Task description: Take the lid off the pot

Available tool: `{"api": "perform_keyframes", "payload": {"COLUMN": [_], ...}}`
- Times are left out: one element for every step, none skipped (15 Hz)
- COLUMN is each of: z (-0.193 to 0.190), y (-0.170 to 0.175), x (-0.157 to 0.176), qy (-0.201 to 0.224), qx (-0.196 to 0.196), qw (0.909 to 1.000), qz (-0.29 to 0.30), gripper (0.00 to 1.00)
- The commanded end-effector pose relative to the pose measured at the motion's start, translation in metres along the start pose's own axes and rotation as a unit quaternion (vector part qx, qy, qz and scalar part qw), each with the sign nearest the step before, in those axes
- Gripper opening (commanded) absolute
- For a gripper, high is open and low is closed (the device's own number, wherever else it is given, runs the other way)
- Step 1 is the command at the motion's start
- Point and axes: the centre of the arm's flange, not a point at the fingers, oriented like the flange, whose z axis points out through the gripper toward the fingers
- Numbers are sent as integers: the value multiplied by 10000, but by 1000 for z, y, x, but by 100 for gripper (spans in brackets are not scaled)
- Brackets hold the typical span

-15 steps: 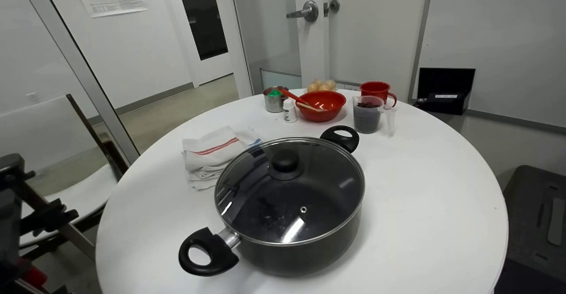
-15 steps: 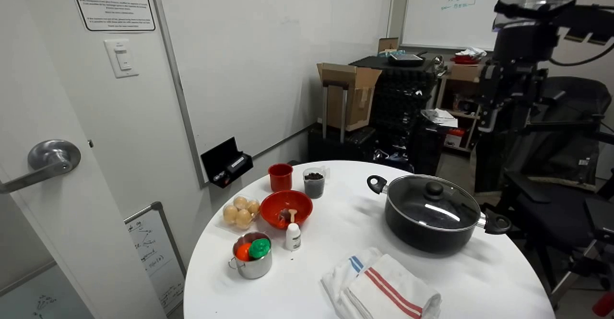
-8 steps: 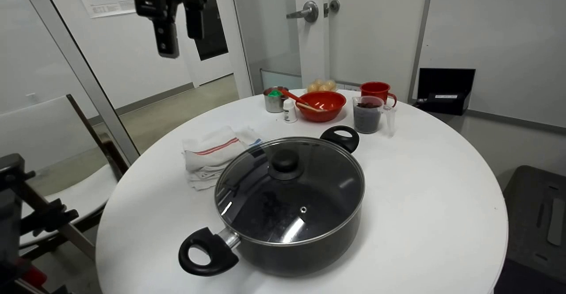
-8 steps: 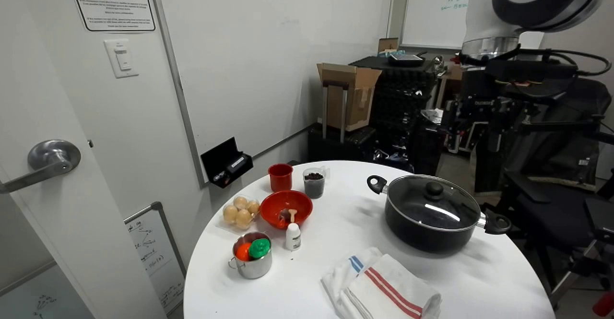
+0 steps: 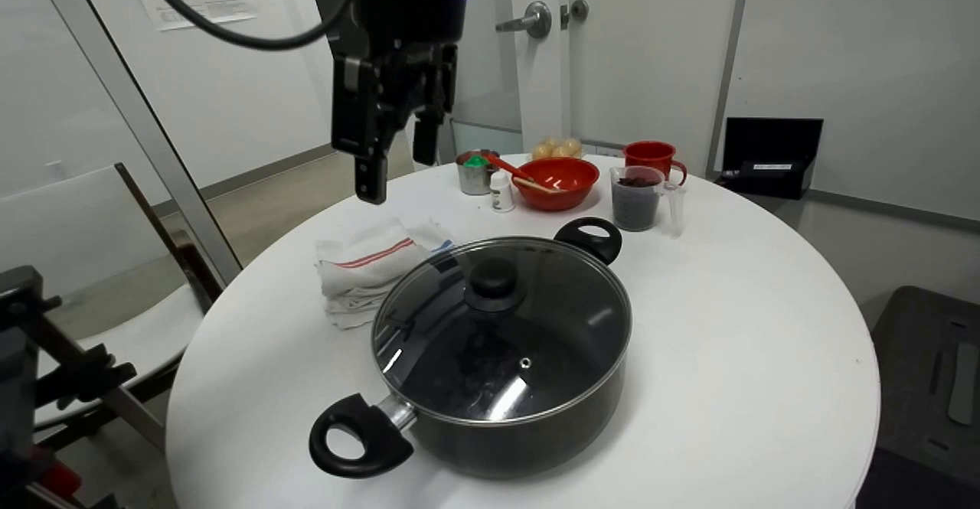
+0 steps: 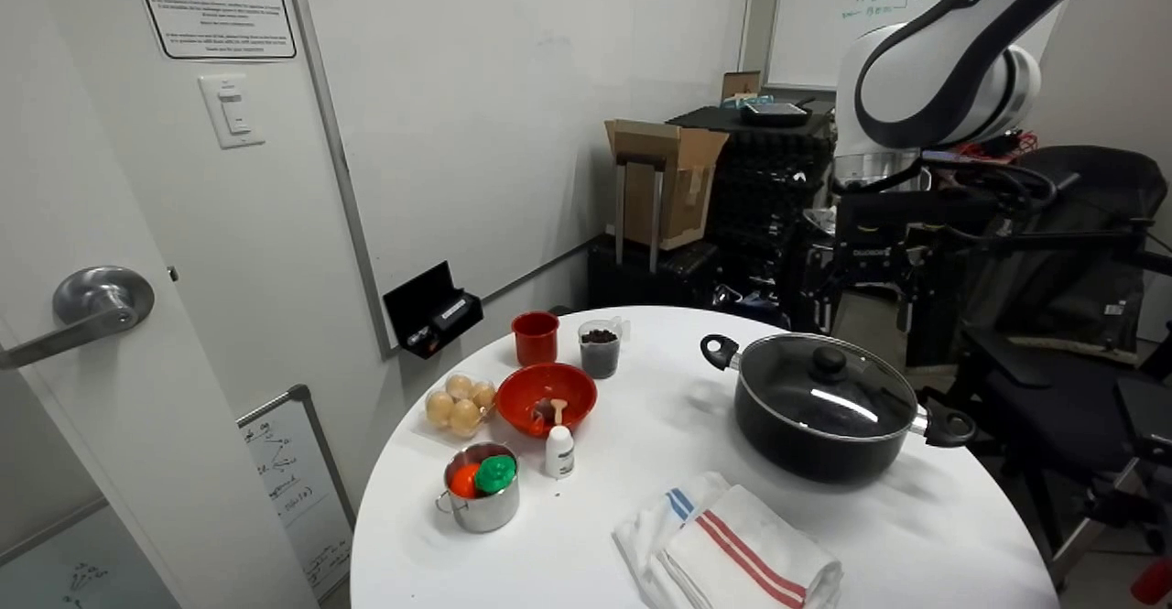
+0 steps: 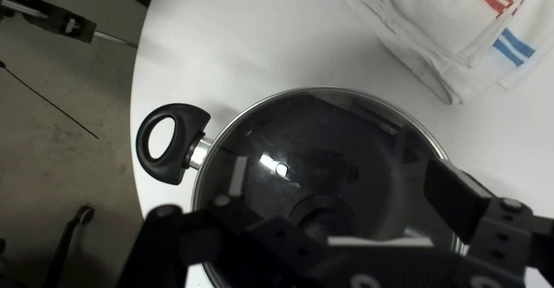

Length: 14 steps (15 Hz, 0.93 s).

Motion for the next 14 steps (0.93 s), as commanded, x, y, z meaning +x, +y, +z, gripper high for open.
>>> {"api": "perform_keyframes", "payload": {"z": [28, 35, 40, 44, 47, 49, 52, 54, 58, 60, 63, 65, 67, 69], "y": [-15, -14, -12, -10, -8, -7, -6, -5, -5, -5, -5, -5, -6, -6], "x": [29, 34, 40, 45, 51, 56, 61, 65, 70, 73, 77, 80, 83, 86], "qy": [-108, -128, -156, -158, -159, -164, -138, -157, -147, -132, -109, -42, 20, 67], "qx": [14, 8, 59, 94, 148, 206, 238, 279, 293, 309, 320, 324, 318, 328], "qw": [9982, 9973, 9961, 9946, 9931, 9918, 9902, 9890, 9876, 9863, 9850, 9835, 9820, 9807], "qz": [596, 727, 872, 1019, 1153, 1250, 1372, 1442, 1533, 1616, 1690, 1781, 1860, 1925], "gripper": [100, 100, 100, 100, 100, 100, 100, 100, 100, 100, 100, 100, 100, 100]}}
